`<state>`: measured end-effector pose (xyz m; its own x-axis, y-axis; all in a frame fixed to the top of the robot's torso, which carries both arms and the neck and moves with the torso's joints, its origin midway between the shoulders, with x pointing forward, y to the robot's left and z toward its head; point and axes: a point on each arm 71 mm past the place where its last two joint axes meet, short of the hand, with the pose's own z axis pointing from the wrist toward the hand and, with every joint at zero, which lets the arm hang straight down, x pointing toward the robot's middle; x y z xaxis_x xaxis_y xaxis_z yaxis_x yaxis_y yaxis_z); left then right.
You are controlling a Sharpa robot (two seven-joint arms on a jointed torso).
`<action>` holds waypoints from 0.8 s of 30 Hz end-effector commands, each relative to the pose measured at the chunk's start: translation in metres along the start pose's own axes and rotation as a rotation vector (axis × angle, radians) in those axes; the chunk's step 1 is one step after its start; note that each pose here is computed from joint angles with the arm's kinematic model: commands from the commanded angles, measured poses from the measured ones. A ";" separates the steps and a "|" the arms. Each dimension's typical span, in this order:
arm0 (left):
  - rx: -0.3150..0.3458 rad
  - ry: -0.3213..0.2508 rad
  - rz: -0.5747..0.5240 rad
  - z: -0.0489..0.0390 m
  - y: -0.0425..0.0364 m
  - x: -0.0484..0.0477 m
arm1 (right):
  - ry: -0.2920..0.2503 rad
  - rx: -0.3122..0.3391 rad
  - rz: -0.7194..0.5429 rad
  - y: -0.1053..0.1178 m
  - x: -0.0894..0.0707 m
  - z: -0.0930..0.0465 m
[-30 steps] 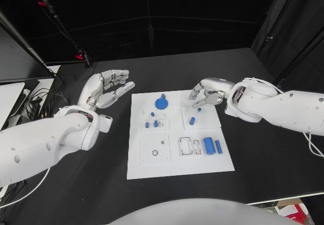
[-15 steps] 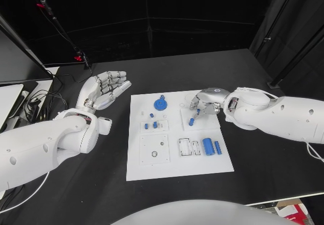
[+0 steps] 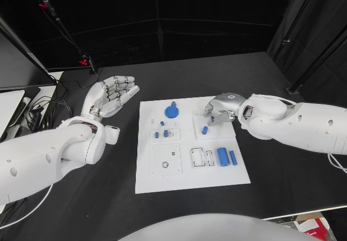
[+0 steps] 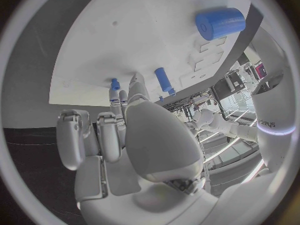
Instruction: Assemble the parts on the task board
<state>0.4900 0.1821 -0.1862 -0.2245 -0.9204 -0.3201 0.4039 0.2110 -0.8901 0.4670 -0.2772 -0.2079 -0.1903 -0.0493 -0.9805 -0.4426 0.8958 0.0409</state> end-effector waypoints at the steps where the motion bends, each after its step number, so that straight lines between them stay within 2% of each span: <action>1: 0.095 0.000 -0.008 0.0003 -0.0073 -0.0001 | -0.031 0.018 -0.035 -0.001 -0.003 0.000; 10: 0.082 -0.004 -0.004 0.0004 -0.0058 -0.0012 | 0.022 0.071 -0.064 -0.004 0.001 -0.001; 24: 0.071 -0.006 -0.001 0.0007 -0.0044 -0.0015 | 0.035 0.083 -0.088 -0.003 0.002 -0.001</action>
<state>0.4911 0.1837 -0.1870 -0.2191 -0.9217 -0.3200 0.4013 0.2138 -0.8906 0.4677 -0.2788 -0.2071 -0.1737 -0.1118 -0.9784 -0.3960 0.9176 -0.0345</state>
